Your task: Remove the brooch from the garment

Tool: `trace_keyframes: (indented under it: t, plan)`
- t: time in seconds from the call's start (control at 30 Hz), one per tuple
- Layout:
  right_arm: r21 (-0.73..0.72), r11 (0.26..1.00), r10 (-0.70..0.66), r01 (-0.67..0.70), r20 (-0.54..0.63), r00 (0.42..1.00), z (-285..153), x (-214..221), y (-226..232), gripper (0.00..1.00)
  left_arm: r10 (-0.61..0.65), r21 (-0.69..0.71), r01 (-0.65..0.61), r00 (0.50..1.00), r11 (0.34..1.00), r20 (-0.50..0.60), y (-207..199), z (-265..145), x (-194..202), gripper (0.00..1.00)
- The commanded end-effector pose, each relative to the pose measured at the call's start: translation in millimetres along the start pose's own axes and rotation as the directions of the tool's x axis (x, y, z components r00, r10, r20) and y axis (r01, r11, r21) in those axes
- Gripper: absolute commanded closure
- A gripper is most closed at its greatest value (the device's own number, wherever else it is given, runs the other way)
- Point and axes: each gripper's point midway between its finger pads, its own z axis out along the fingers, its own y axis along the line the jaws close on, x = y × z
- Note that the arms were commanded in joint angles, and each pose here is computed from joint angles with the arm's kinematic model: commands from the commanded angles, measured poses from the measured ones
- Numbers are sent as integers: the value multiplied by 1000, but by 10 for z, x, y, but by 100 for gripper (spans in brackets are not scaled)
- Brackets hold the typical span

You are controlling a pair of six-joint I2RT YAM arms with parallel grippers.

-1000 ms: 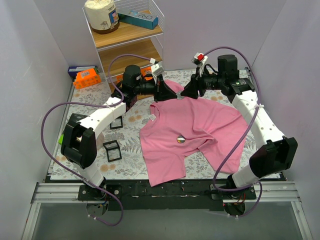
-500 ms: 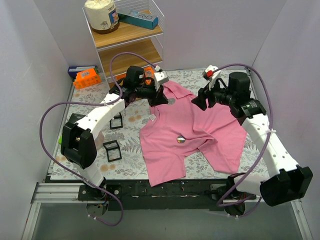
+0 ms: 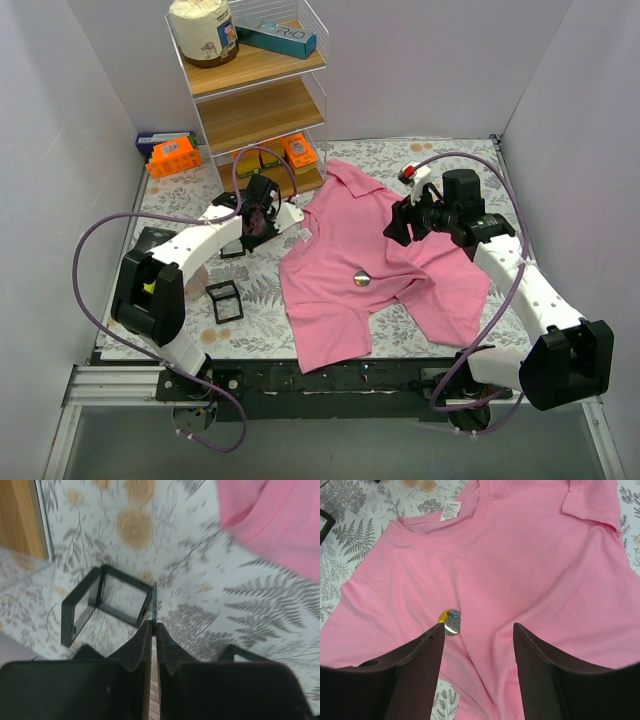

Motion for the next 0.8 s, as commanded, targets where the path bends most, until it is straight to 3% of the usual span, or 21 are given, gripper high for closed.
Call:
trace_keyframes:
  t: [0.0, 0.17, 0.5, 0.77]
  plan:
    - [-14, 1000, -12, 12, 53, 999, -12, -105, 41, 36, 26, -259, -82, 976, 962, -214, 482, -216, 504, 100]
    - [-15, 1000, -6, 7, 47, 999, -15, -66, 52, 36, 31, -302, -120, 958, 946, -286, 573, -124, 723, 100]
    - [1, 1000, -17, 17, 49, 999, -64, -20, 60, 36, 32, -362, -142, 955, 921, -295, 747, 106, 663, 100]
    - [21, 999, -29, 28, 42, 999, -101, 29, 50, 35, 45, -329, -149, 952, 932, -304, 738, 285, 625, 100]
